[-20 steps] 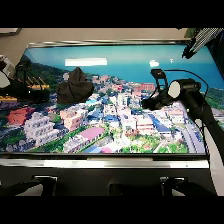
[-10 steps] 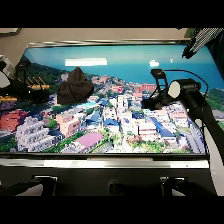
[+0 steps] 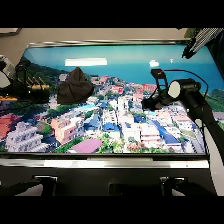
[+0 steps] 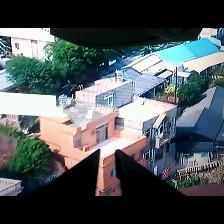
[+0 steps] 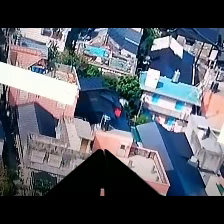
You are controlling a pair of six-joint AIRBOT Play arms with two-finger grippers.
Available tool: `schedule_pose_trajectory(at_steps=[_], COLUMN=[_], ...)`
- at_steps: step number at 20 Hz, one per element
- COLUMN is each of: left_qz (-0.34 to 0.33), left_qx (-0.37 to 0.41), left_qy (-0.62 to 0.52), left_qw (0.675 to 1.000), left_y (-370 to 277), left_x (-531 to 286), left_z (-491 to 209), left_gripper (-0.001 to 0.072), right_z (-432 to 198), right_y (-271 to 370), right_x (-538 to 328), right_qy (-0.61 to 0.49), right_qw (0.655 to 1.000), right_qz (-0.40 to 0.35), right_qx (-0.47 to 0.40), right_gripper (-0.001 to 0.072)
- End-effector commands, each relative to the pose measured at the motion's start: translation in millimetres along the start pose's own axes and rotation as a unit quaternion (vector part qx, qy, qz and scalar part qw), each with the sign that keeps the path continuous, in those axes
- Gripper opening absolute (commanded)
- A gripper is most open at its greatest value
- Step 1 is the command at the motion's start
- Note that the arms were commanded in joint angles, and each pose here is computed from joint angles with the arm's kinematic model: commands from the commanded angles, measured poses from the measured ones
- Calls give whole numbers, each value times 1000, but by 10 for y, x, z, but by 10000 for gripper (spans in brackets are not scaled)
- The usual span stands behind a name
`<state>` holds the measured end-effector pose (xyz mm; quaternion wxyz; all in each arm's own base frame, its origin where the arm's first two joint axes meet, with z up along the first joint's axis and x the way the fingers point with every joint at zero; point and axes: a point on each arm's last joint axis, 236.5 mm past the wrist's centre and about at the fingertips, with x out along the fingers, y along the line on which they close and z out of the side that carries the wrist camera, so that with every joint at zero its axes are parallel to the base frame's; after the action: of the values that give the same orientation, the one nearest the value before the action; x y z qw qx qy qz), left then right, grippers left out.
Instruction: Fold the clothes and pants, and hang the long-sleeved shirts on hangers.
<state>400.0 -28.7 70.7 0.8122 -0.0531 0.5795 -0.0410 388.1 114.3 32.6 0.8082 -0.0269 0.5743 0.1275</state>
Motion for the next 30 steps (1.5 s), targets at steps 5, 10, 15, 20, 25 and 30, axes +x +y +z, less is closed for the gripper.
schedule_pose_trajectory(at_steps=[5, 10, 15, 20, 25, 30], left_qz=[-37, -38, -46, -49, -128, -253], left_qx=[-64, -69, -63, -62, -12, 59], left_qy=[-65, -67, -68, 11, 31, 56], left_qw=[995, 995, 995, 997, 991, 964], left_y=[-121, -159, -336, -384, -1058, -2519], left_x=[345, 1297, 1938, 2010, 1026, 68], left_z=[465, 758, 982, 726, 632, 36], left_gripper=[720, 720, 720, 14, 12, 12], right_z=[2, 1, 19, -71, -538, -710], right_y=[4, 6, 6, 28, 48, -63], right_x=[0, 1, 1, -5, -133, -647], right_qy=[0, 0, -4, 16, 110, 98], right_qw=[1000, 1000, 1000, 1000, 994, 995], right_qz=[0, 1, 1, 5, 6, -25], right_qx=[0, 0, 0, 10, 21, -3], right_gripper=[33, 33, 34, 40, 35, 35])
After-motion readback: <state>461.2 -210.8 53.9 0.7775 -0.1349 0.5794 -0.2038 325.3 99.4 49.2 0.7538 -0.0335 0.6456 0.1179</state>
